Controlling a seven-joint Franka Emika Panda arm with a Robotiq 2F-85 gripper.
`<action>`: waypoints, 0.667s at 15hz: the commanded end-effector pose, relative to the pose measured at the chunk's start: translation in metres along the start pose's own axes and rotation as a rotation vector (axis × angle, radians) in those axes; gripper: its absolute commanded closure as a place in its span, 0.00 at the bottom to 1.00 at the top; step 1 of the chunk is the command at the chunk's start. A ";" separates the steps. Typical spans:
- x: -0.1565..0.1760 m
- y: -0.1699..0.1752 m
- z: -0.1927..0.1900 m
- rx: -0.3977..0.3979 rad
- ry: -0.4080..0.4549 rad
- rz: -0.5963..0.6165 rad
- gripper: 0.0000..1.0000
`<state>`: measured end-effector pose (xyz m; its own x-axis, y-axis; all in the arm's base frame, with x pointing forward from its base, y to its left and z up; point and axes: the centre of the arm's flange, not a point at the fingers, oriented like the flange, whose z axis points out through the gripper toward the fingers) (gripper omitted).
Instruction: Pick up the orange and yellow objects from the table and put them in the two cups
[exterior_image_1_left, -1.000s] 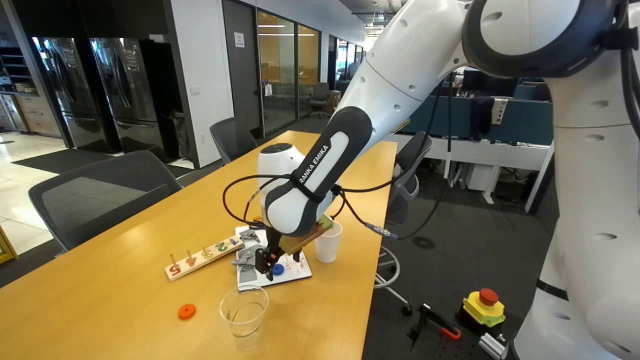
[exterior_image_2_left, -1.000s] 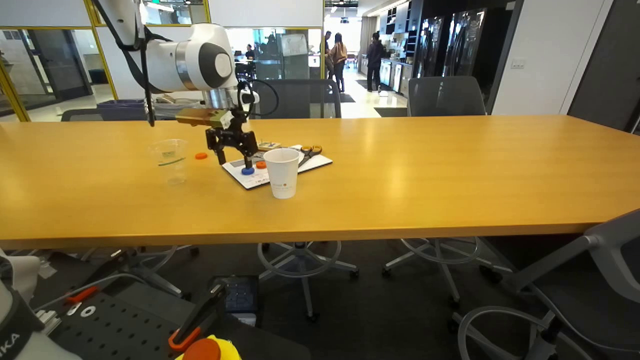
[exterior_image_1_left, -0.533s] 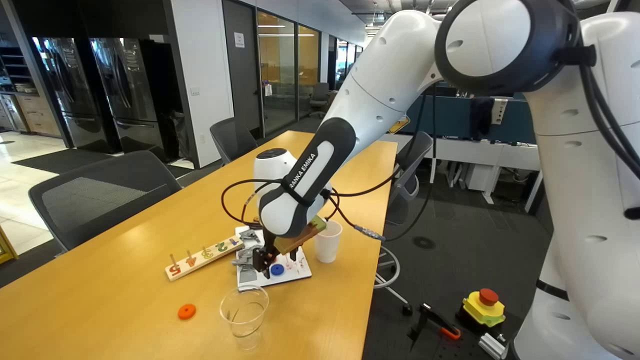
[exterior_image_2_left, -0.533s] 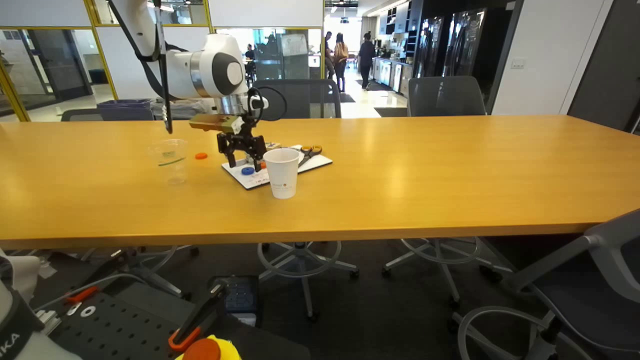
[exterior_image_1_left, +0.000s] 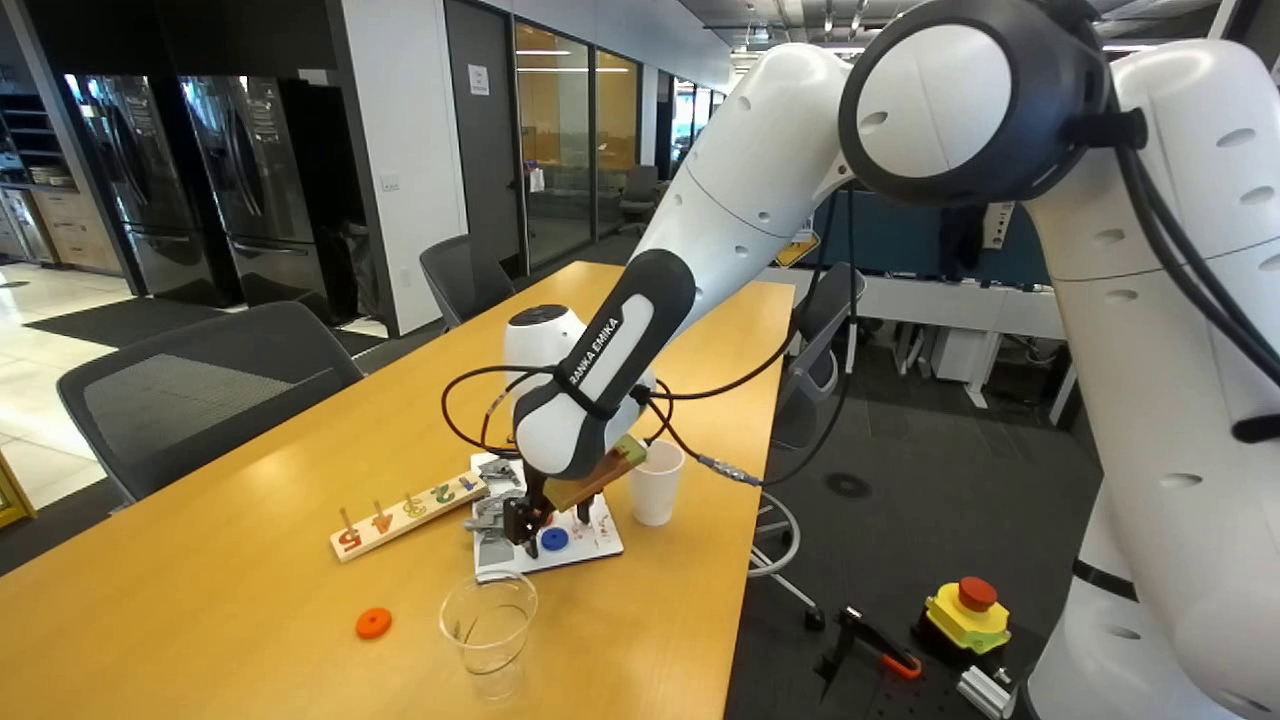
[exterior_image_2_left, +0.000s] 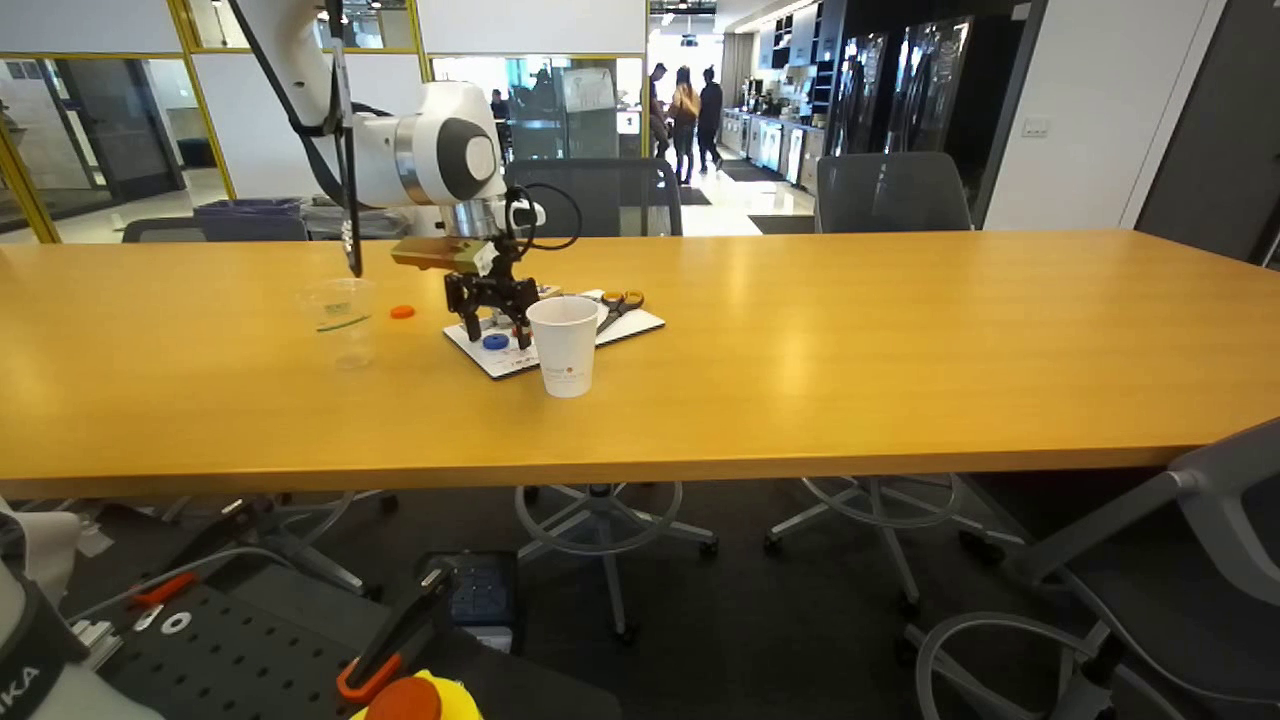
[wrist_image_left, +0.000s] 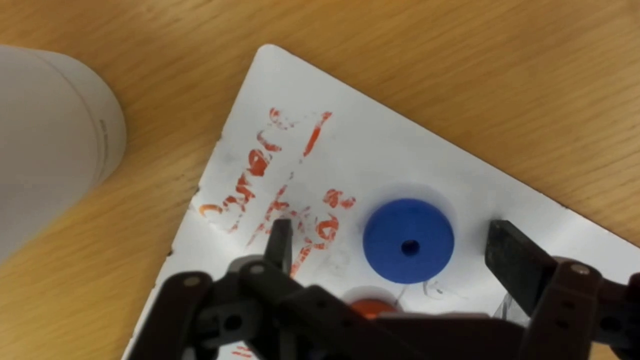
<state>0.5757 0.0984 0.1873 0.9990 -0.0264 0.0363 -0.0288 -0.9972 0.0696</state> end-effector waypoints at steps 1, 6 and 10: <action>0.004 -0.003 -0.008 0.001 0.007 0.022 0.00; 0.003 0.000 -0.009 0.029 -0.014 0.042 0.00; 0.003 0.002 -0.009 0.050 -0.013 0.069 0.34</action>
<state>0.5755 0.0978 0.1872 0.9967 -0.0771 0.0247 -0.0780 -0.9962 0.0386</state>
